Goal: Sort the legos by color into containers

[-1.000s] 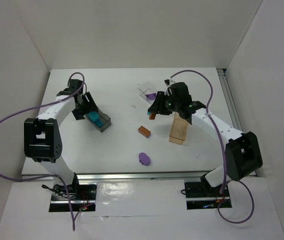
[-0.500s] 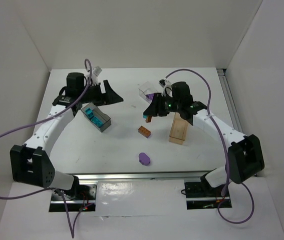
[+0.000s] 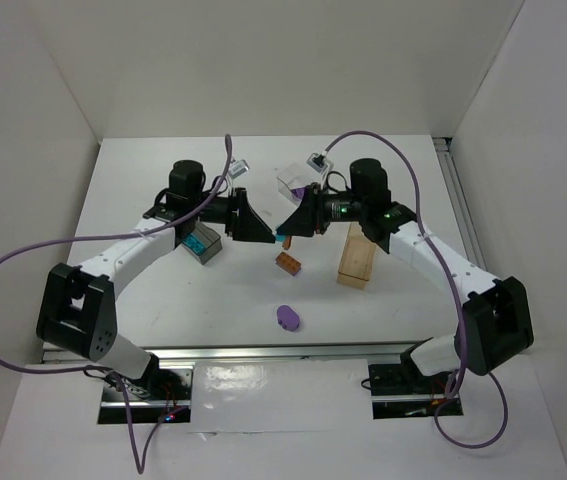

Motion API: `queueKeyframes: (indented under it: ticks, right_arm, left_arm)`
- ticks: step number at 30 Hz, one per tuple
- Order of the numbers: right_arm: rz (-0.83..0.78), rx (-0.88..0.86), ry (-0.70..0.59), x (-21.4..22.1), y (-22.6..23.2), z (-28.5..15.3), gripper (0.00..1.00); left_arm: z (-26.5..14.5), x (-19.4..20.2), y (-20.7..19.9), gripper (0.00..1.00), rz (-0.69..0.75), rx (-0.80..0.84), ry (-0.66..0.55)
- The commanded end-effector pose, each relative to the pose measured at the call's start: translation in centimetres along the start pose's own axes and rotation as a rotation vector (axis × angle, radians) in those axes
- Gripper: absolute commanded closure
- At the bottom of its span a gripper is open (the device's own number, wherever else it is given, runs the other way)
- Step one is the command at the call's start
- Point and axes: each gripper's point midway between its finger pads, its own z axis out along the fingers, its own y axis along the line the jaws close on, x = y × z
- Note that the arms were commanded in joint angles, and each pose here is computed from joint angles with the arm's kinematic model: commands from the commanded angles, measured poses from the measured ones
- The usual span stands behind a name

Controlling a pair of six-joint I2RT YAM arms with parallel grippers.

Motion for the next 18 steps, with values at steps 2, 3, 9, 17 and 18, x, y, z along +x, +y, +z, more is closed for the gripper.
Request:
queueKeyframes:
  ticks: [2,3,9,17,18]
  right_arm:
    - [-0.082,-0.107,-0.030,-1.1,2.9,-0.4,0.82]
    - [-0.082,-0.107,-0.030,-1.1,2.9,-0.4,0.82]
    - [-0.066,-0.113,-0.038,-1.4,3.2,-0.4,0.82]
    - [-0.060,-0.111,-0.052,-1.8,3.0,-0.2,0.82]
    - [-0.060,-0.103,-0.057,-1.8,2.9,-0.2,0.82]
  left_arm:
    - [0.5,-1.1,-2.9,0.24,0.170,0.120,0.007]
    - [0.8,-0.8,-2.8,0.25,0.163,0.126,0.016]
    - [1.2,-1.2,-2.9,0.31,0.174,0.133,0.000]
    - [1.3,-1.3,-2.6,0.60,0.140,0.115,-0.010]
    - [1.3,-1.3,-2.4,0.71,0.139,0.105,-0.013]
